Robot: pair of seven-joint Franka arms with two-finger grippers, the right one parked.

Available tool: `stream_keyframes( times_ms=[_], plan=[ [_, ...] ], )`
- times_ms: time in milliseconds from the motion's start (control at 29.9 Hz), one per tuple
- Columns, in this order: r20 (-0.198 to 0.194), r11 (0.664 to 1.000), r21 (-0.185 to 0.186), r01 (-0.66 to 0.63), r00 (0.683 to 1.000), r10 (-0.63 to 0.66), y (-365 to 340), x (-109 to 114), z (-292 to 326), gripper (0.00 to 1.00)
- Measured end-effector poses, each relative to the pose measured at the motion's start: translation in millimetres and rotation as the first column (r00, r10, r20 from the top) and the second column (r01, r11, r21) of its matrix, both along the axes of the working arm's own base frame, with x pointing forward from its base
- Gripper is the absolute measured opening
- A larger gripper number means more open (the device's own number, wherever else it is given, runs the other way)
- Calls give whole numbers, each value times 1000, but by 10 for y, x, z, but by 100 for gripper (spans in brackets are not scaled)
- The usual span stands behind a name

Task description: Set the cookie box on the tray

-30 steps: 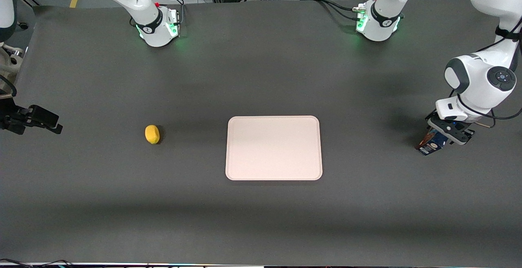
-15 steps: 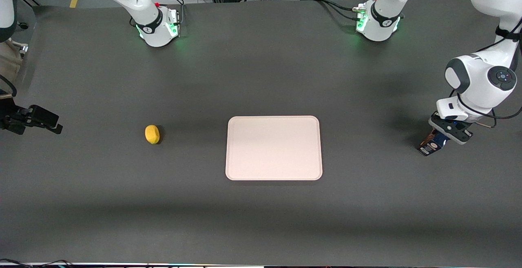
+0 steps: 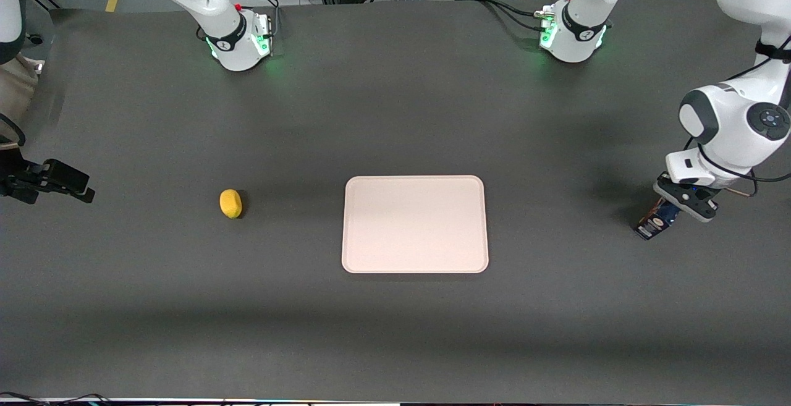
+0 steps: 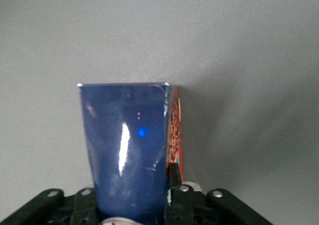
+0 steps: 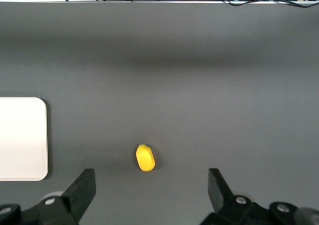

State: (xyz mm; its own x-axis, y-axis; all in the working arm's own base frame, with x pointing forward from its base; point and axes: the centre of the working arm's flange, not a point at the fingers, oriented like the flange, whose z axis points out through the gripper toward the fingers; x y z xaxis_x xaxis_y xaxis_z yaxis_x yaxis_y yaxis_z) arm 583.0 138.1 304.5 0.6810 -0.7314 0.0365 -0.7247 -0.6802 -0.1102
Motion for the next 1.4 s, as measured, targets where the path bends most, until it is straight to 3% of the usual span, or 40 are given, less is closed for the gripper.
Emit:
stream_keyframes(
  times_ms=[167,334,601,768,869,1136,1403],
  plan=[
    [-20,1000,-15,-6,1000,6,32,194,441,25],
    [-54,998,-55,-21,998,18,36,312,1004,30],
    [-88,996,-78,-32,996,25,16,382,1777,28],
    [-91,996,-79,-46,995,39,6,392,1961,28],
    [-119,992,-86,-90,990,80,-46,375,1959,28],
    [-194,963,-104,-250,954,227,-872,381,2034,28],
    [-230,895,-98,-435,885,405,-2081,299,2146,28]
  ],
)
